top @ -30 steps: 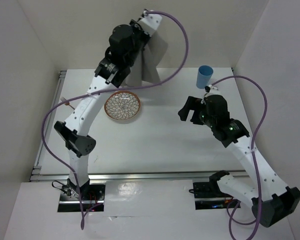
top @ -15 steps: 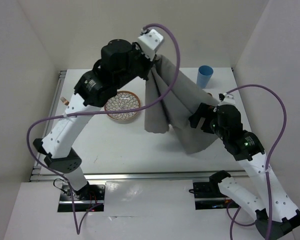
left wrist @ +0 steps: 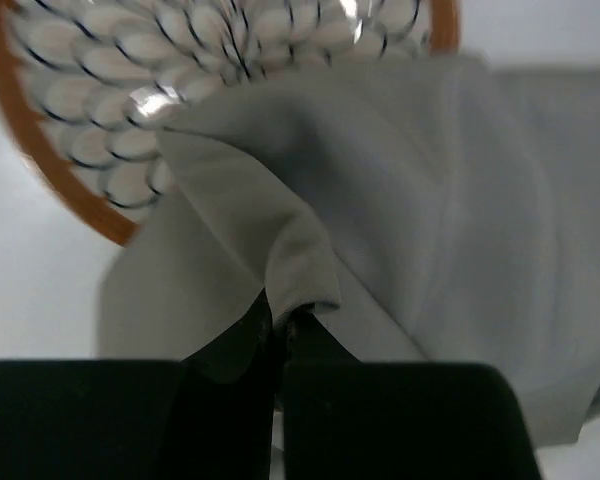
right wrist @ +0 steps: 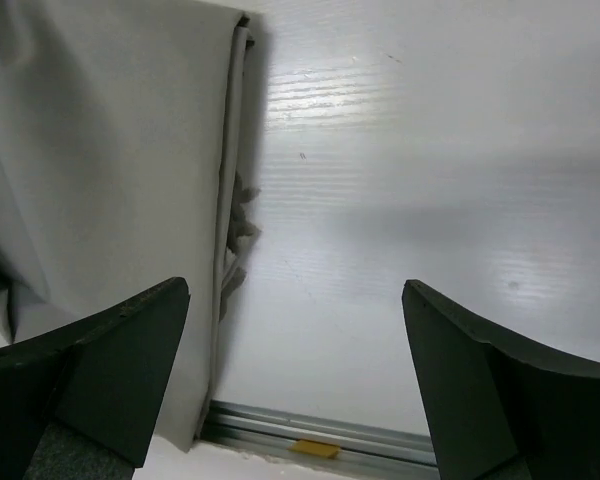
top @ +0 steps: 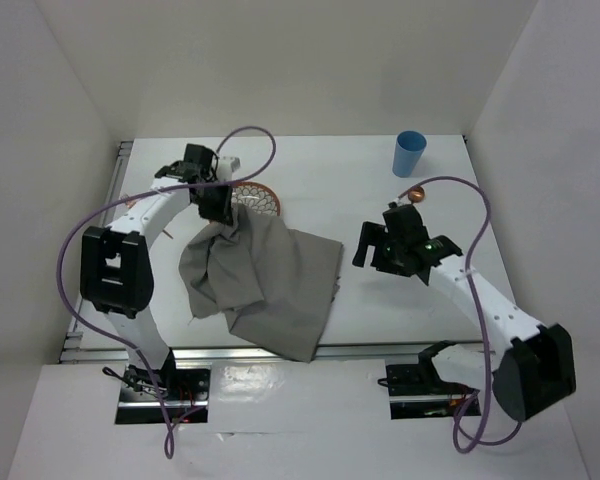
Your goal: Set the dinner table for one person
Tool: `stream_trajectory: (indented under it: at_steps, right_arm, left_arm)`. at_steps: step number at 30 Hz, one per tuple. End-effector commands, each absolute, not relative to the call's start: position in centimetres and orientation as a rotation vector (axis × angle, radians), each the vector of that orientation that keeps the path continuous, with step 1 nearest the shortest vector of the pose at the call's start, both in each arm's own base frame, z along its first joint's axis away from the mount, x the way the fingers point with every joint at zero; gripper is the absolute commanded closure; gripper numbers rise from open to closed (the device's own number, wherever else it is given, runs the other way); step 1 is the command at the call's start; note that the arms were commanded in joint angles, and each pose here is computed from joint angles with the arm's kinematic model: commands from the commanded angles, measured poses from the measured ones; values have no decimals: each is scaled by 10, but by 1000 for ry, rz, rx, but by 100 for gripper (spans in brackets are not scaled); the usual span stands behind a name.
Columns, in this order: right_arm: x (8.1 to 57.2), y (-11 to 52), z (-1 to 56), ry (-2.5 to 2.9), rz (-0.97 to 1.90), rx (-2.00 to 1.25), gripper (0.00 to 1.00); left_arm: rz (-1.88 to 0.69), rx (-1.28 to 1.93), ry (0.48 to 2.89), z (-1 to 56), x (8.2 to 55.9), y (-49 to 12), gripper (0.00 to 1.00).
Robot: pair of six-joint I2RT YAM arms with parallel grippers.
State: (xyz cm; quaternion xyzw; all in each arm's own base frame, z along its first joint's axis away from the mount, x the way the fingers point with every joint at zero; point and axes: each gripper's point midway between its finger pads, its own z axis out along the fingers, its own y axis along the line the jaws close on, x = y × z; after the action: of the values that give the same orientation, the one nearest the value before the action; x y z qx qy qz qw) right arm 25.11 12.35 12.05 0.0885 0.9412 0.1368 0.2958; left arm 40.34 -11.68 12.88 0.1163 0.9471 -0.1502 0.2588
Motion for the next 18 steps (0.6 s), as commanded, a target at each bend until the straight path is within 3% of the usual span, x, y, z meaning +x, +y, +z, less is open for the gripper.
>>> stream_trajectory:
  at_steps: [1,7,16,18]
  right_arm:
    - [279,147,110,2475,454,200,5]
    - [328,175,74,2488,505,213,6]
    - [348,199,16,2589,559,161,9]
    - [351,200,14,2581,562,160,19]
  left_arm:
    - [-566,412,2551,121,387,-136,100]
    - [-525,390,2552,112,377,-122,100]
    - [-464,380,2523,122,376,-109,100]
    - [-448,377,2513,126,377,-107,100]
